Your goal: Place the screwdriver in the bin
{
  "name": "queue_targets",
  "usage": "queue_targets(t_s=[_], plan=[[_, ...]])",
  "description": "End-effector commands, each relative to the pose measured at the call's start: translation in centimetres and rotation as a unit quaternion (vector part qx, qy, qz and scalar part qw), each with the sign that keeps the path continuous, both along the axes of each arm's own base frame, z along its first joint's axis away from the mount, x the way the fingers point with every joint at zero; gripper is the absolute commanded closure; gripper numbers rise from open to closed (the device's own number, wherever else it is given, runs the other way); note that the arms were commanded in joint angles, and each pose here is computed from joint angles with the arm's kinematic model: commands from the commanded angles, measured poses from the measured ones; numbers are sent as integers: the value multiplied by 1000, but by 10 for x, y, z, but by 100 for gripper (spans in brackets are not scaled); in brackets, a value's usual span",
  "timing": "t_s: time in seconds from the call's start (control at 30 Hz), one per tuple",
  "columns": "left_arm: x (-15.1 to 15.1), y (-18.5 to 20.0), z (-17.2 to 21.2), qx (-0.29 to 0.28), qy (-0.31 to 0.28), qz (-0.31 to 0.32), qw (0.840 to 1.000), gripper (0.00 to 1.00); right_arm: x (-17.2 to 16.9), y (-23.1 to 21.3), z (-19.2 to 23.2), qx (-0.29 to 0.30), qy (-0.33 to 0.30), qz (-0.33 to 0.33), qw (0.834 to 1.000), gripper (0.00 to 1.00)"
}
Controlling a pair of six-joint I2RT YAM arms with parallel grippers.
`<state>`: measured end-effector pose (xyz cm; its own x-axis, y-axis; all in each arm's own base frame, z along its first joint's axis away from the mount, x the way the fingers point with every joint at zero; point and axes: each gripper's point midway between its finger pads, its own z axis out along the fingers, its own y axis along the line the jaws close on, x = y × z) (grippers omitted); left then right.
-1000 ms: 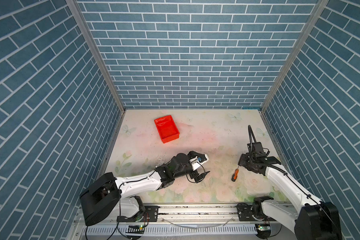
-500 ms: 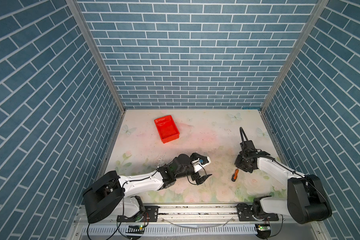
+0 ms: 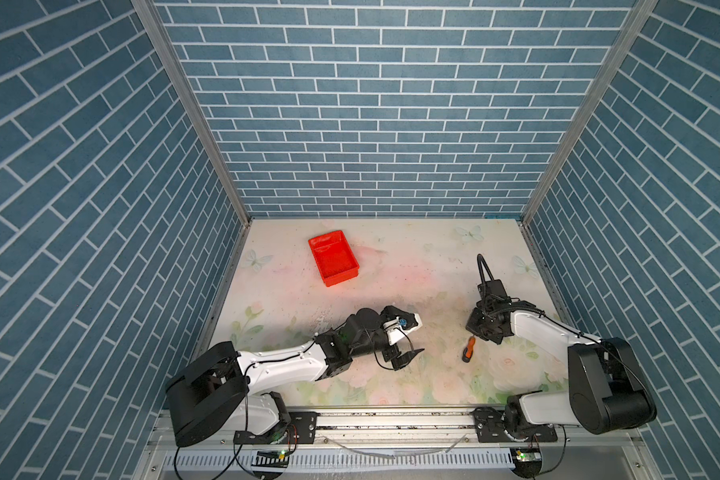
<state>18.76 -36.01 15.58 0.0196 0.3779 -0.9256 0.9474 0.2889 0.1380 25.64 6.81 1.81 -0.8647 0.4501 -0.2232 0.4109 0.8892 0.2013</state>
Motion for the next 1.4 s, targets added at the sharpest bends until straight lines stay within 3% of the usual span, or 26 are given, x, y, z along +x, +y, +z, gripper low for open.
queue_targets(t_s=[0.0, 0.03, 0.23, 0.47, 0.57, 0.87, 1.0, 1.1, 1.17, 1.3, 1.37], plan=[[2, -7, 8, -6, -9, -4, 1000, 0, -12, -2, -9, -6, 27, -9, 1000, 96], [2, -7, 8, -7, -9, -3, 1000, 0, -12, -3, -9, -7, 25, -9, 1000, 100], [8, -11, 11, -24, 0, 11, 1000, 0, -2, -5, 5, -15, -4, -2, 1000, 100], [30, -18, 16, -58, 38, 73, 995, 0, 13, -2, 35, -4, -85, 16, 996, 100], [50, -18, 19, -85, 68, 134, 985, 0, 21, 3, 48, 7, -130, 32, 991, 100], [82, -44, 12, -135, 182, 165, 960, 0, 43, 23, 77, 34, -229, 103, 967, 100], [96, -52, 6, -155, 274, 174, 933, 0, 54, 43, 106, 70, -299, 145, 941, 100], [99, -54, 10, -174, 291, 170, 925, 0, 63, 56, 130, 96, -355, 168, 915, 100], [100, -55, 16, -188, 301, 163, 921, 0, 66, 72, 149, 128, -392, 203, 888, 100], [98, -62, 28, -212, 329, 133, 911, 1, 65, 96, 178, 178, -434, 257, 845, 100], [96, -65, 32, -221, 342, 122, 905, 6, 62, 105, 190, 195, -448, 281, 826, 100]])
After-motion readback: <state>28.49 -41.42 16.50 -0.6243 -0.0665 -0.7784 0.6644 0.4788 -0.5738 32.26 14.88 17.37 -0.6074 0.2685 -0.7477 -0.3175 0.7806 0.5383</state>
